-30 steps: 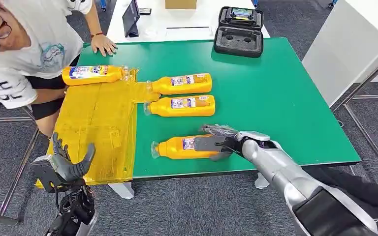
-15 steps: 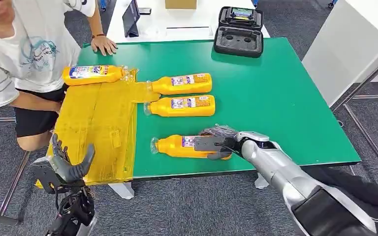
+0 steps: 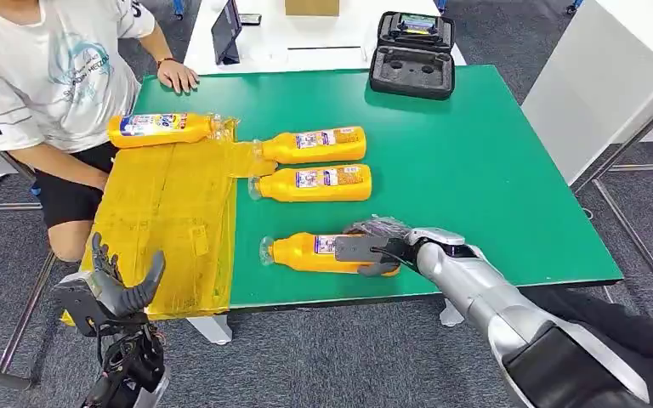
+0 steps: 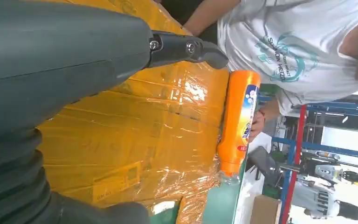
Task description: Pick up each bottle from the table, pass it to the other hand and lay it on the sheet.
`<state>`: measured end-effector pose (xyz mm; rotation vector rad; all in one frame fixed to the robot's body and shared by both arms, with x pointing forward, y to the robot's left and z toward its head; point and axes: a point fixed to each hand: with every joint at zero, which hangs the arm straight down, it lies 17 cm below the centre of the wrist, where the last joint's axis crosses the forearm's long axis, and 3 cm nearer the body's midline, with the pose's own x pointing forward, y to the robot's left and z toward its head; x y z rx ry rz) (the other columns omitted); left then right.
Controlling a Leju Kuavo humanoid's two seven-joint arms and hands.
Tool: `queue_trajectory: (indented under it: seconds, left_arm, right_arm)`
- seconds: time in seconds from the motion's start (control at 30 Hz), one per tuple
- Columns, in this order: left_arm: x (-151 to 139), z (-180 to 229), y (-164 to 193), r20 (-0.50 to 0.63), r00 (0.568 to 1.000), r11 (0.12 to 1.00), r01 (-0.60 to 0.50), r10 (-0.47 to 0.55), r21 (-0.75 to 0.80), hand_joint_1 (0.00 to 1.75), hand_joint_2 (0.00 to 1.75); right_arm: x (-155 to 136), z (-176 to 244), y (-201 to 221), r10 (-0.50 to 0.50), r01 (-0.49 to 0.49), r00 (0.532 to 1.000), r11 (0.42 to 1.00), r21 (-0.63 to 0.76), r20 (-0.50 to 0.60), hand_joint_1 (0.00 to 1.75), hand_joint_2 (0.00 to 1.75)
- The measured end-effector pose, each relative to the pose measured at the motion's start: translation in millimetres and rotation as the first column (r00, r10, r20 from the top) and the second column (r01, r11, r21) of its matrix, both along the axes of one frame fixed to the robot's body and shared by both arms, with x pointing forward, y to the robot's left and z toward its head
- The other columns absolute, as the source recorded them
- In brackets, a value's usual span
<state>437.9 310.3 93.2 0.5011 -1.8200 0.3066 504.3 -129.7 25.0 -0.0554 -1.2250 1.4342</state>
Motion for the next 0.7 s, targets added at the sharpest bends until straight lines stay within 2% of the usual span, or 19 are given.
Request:
queue_trajectory:
  seconds: [0.23, 0.33, 0.4, 0.53, 0.63, 0.7]
  left_arm:
    - [-1.8, -2.1, 0.0, -0.004, 1.0, 1.0, 0.0, 0.0, 0.0, 0.0, 1.75]
    - [-7.4, -4.3, -1.3, -0.005, 1.0, 1.0, 0.007, -0.007, -0.007, 0.0, 1.75]
    - [-11.0, -3.9, -2.1, 0.002, 1.0, 0.999, 0.014, -0.014, -0.029, 0.0, 1.75]
    - [-15.0, -1.9, -3.3, 0.025, 0.999, 0.992, 0.037, -0.034, -0.121, 0.0, 1.75]
    - [-11.0, 8.2, -24.1, 0.06, 0.988, 0.965, 0.15, -0.14, -0.216, 0.0, 1.75]
    - [-7.4, 21.3, -41.5, 0.085, 0.978, 0.95, 0.208, -0.193, -0.234, 0.0, 1.75]
  right_arm:
    - [4.7, 6.2, 2.8, -0.012, 0.011, 0.999, 1.0, 0.028, 0.042, 1.75, 1.75]
    - [7.3, 26.4, 15.1, -0.026, 0.007, 0.993, 0.987, 0.162, 0.114, 1.75, 1.75]
    - [8.8, 55.7, 27.8, -0.046, -0.012, 0.983, 0.95, 0.311, 0.18, 1.75, 1.75]
    - [3.1, 102.5, 45.9, -0.11, -0.056, 0.95, 0.859, 0.508, 0.292, 1.75, 1.75]
    - [-15.2, 131.1, 50.4, -0.221, -0.081, 0.906, 0.746, 0.661, 0.36, 1.75, 1.75]
    - [-31.8, 137.0, 54.5, -0.265, -0.087, 0.892, 0.694, 0.715, 0.365, 1.75, 1.75]
